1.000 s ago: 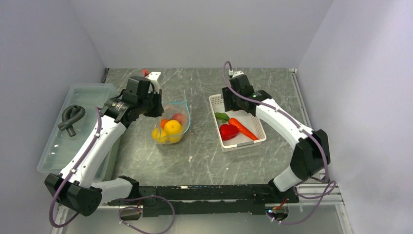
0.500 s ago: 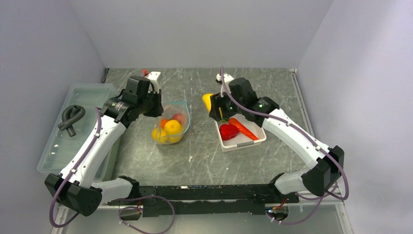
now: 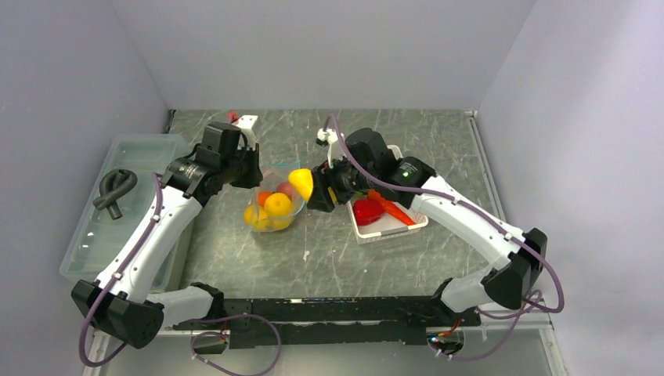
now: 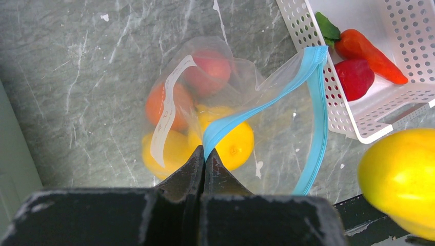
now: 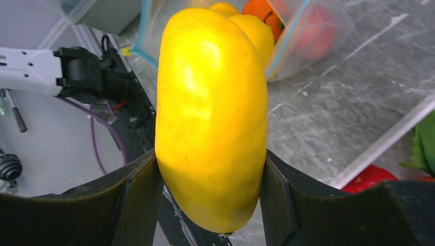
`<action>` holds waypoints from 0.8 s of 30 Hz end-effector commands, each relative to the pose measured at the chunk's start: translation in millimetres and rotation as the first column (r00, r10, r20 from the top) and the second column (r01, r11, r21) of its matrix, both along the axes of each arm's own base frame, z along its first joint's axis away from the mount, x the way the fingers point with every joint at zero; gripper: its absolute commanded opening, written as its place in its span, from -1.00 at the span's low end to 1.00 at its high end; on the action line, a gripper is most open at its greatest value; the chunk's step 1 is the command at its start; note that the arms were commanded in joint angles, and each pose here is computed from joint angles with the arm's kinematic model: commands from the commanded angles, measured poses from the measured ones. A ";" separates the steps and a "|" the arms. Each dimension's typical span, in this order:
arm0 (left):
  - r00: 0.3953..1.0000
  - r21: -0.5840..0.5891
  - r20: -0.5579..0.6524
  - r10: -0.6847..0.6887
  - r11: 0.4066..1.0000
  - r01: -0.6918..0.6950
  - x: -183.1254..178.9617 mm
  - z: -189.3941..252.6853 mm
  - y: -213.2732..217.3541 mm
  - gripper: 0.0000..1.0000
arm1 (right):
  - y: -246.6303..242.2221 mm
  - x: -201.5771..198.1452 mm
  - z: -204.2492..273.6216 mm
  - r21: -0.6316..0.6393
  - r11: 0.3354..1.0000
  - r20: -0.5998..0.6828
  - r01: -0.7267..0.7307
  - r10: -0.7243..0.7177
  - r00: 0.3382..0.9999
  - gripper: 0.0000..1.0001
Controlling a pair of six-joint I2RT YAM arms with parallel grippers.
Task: Place the food in the zip-top bag and seal the zipper
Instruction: Pick up the fake fruit from the bin, then place the fake fruit in the zipper food storage bag.
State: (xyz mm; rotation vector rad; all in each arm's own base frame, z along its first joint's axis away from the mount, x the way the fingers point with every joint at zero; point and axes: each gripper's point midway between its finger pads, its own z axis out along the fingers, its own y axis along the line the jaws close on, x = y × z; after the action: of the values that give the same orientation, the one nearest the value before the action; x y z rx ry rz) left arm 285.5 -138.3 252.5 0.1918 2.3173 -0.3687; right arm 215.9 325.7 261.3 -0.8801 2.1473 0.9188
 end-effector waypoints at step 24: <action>0.996 -0.073 0.078 -0.052 0.996 0.058 -3.8 24.3 -9.9 -1.00 | 78.5 14.4 -23.2 -0.086 0.995 -0.250 0.042 -0.062 0.966 -0.44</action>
State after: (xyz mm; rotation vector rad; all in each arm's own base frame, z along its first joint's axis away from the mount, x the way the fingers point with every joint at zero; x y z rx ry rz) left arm 280.3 -141.2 259.6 0.2049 2.2973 -0.4064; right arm 218.9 393.0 219.5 -0.8792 2.4582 0.9398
